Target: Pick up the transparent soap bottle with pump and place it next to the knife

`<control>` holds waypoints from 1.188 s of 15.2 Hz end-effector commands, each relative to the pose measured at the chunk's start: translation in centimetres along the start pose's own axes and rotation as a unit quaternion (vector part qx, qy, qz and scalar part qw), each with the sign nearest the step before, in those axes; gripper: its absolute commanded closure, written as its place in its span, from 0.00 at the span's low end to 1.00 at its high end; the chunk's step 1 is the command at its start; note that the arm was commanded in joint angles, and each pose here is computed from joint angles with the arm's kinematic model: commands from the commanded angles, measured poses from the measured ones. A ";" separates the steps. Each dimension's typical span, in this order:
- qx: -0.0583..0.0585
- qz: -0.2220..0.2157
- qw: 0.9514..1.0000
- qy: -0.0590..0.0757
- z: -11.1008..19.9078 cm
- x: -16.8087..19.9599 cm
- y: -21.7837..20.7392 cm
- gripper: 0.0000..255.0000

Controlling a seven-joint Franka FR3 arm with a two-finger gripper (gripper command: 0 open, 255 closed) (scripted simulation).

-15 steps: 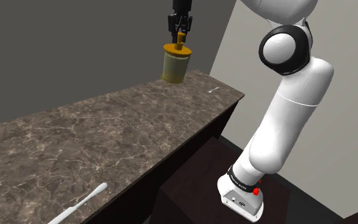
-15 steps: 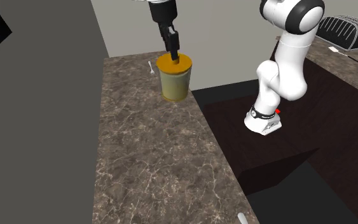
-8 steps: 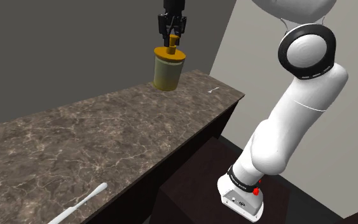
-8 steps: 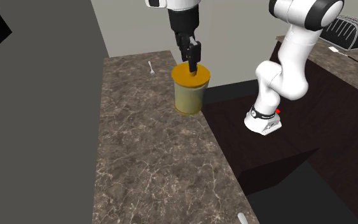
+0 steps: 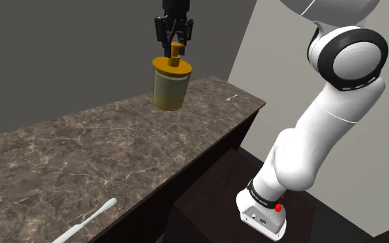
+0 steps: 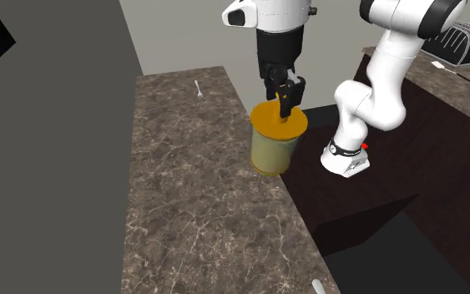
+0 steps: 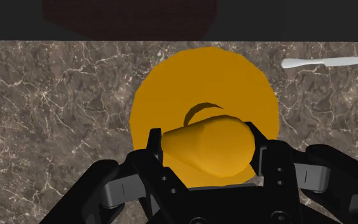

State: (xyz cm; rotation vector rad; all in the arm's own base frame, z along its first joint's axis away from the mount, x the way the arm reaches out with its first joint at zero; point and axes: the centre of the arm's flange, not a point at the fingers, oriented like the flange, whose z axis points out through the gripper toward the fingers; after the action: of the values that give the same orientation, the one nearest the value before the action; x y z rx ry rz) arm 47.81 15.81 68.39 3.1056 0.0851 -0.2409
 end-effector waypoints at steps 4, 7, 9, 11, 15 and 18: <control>0.000 0.001 1.000 0.000 0.0 -2.2 -6.4 1.00; 0.000 0.001 1.000 0.000 0.1 -3.3 -10.2 1.00; 0.000 0.001 1.000 0.000 0.1 -4.1 -12.7 1.00; 0.000 0.001 1.000 0.000 0.2 -5.1 -15.9 1.00; 0.000 0.001 1.000 0.000 2.3 -4.8 -15.9 1.00; 0.000 0.001 1.000 0.000 3.8 -4.5 -16.0 1.00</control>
State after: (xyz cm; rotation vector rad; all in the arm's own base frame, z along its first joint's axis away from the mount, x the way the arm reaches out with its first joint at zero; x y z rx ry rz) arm 41.90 31.38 65.42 3.1049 0.0830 -0.2415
